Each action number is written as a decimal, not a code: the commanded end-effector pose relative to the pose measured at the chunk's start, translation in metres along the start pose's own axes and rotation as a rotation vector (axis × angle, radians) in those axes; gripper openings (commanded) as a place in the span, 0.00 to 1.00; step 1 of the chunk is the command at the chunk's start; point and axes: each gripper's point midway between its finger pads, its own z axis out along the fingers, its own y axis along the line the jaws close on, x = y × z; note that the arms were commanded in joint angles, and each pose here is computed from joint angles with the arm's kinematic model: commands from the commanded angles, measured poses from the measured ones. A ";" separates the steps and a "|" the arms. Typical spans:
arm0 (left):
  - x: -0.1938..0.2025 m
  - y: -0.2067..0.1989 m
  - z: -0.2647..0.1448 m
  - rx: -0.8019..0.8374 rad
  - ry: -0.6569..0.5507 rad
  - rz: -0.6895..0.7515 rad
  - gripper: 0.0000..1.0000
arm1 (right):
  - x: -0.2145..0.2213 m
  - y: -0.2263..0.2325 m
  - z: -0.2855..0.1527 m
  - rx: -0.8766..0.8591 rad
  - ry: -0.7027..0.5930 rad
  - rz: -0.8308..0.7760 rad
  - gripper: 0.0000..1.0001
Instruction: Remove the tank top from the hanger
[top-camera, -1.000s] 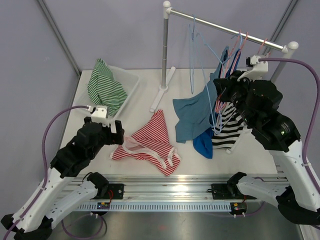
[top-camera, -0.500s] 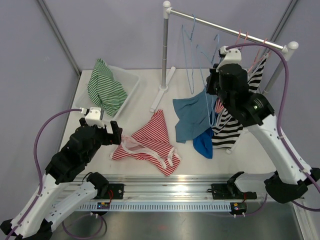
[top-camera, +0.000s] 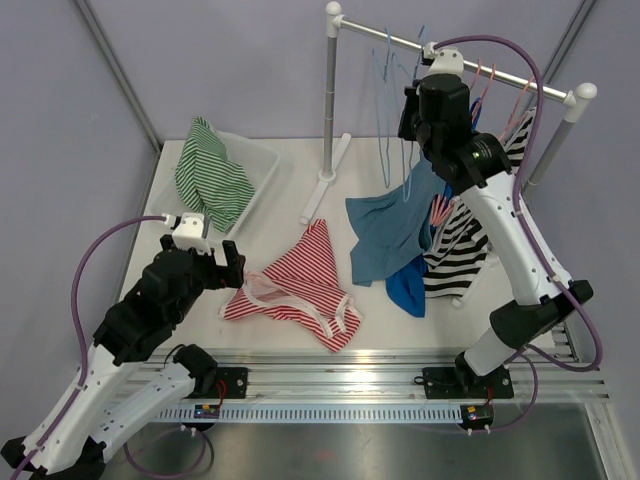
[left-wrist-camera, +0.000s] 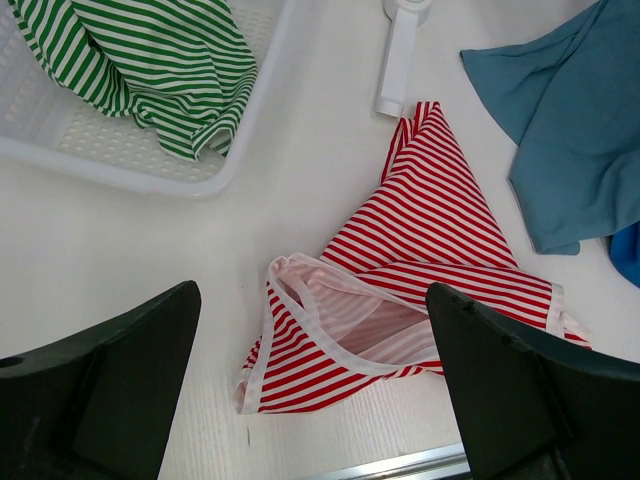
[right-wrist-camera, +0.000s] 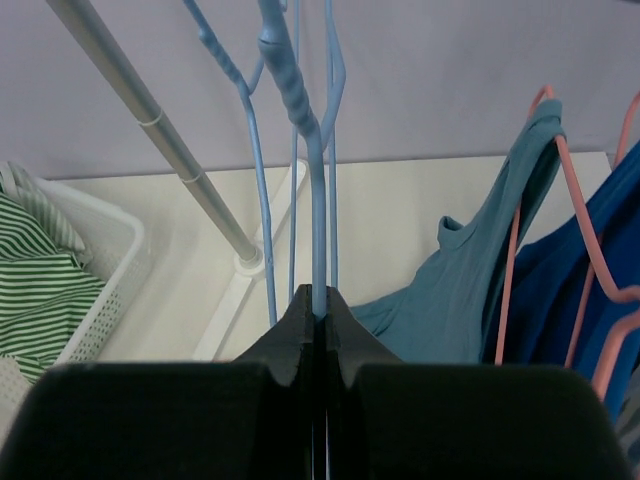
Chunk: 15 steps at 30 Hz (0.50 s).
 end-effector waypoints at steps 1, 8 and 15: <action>-0.009 -0.002 0.003 0.001 -0.038 -0.015 0.99 | -0.030 0.004 0.009 -0.029 -0.082 0.020 0.00; -0.008 -0.004 0.005 0.009 -0.025 -0.010 0.99 | -0.025 0.010 0.036 -0.038 -0.055 0.030 0.00; -0.004 -0.008 0.011 0.017 0.005 0.001 0.99 | -0.007 0.012 0.045 -0.042 -0.026 0.046 0.00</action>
